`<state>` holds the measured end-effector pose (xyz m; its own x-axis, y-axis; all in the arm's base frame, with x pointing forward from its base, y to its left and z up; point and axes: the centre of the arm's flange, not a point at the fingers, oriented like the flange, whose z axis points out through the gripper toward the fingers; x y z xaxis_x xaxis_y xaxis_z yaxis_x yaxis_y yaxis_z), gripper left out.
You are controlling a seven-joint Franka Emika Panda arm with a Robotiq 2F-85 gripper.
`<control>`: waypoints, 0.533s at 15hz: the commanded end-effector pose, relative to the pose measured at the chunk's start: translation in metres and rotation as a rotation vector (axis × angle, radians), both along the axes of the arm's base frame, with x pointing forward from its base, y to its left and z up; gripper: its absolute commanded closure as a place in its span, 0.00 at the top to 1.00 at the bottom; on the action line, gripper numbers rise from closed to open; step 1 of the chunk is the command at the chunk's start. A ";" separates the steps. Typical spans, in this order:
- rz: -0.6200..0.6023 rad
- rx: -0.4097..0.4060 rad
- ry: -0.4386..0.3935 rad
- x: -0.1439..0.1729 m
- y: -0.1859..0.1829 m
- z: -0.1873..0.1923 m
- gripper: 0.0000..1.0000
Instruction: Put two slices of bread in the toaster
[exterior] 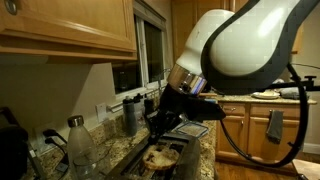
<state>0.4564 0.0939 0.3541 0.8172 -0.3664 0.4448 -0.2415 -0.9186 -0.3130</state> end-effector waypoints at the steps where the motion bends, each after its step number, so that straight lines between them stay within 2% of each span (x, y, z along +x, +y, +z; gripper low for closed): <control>1: -0.026 -0.007 -0.032 -0.003 0.008 0.009 0.08; 8: -0.029 -0.010 -0.062 -0.010 0.012 0.013 0.08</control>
<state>0.4573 0.1003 0.3597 0.7966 -0.3706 0.4775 -0.2358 -0.9180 -0.3190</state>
